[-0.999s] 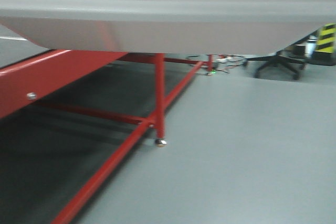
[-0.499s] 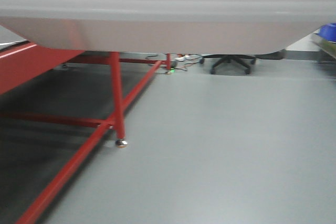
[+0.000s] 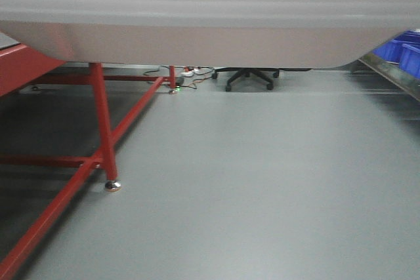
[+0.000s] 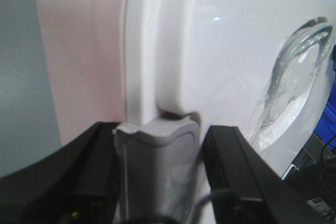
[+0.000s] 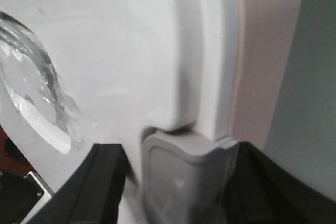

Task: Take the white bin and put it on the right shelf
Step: 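Carry the bin in both grippers while the base drives to the shelf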

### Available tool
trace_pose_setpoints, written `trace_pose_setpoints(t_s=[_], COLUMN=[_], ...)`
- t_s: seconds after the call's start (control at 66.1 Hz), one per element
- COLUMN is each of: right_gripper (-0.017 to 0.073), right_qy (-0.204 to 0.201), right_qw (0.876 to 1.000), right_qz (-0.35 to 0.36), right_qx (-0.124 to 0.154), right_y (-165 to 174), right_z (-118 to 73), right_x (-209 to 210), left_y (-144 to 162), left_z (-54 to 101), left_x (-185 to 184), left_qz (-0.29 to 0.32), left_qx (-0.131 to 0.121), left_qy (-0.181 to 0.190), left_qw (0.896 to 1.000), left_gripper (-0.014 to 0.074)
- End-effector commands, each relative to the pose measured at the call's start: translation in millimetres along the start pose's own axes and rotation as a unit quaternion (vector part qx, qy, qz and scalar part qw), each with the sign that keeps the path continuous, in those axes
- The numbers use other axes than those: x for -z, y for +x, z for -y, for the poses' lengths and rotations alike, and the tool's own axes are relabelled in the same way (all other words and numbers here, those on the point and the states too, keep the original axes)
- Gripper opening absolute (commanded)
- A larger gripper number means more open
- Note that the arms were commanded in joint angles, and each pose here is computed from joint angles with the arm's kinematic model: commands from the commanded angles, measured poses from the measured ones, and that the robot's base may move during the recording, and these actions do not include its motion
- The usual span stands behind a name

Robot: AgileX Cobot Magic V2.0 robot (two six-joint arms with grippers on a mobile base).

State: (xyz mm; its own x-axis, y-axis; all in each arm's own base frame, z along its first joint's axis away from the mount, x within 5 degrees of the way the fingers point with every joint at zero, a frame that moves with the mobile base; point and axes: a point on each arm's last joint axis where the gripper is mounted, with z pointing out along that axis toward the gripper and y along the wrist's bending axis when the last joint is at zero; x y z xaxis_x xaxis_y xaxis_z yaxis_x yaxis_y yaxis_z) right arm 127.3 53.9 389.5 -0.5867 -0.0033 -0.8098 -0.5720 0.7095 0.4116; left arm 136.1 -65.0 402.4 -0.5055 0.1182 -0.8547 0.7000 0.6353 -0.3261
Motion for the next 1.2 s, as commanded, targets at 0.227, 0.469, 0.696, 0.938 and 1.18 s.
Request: trace_pose_setpoints(t_s=[0.227, 0.469, 0.696, 0.938, 1.18], right_gripper=[0.0359, 0.0359, 0.0359, 0.0359, 0.0359], right_qy=[-0.099, -0.099, -0.099, -0.099, -0.099], right_qw=[0.994, 0.994, 0.994, 0.994, 0.994], right_qz=[0.049, 0.049, 0.049, 0.049, 0.049], right_qx=[-0.015, -0.015, -0.015, -0.014, -0.014], right_y=[-13.4, -13.4, -13.4, -13.3, -13.3], right_z=[-26.2, -26.2, -26.2, -26.5, -26.5], right_x=[8.5, 8.5, 8.5, 8.8, 8.8], left_y=[-12.1, -12.1, -12.1, -12.1, -12.1], left_z=[20.5, 20.5, 20.5, 20.5, 20.5], left_x=[6.5, 6.5, 6.5, 6.5, 6.5], left_qz=[0.046, 0.046, 0.046, 0.046, 0.046], left_qx=[-0.002, -0.002, -0.002, -0.002, -0.002], left_qy=[0.067, 0.067, 0.067, 0.067, 0.067], left_qw=[0.997, 0.997, 0.997, 0.997, 0.997], left_gripper=[0.0176, 0.0176, 0.0176, 0.0176, 0.0176])
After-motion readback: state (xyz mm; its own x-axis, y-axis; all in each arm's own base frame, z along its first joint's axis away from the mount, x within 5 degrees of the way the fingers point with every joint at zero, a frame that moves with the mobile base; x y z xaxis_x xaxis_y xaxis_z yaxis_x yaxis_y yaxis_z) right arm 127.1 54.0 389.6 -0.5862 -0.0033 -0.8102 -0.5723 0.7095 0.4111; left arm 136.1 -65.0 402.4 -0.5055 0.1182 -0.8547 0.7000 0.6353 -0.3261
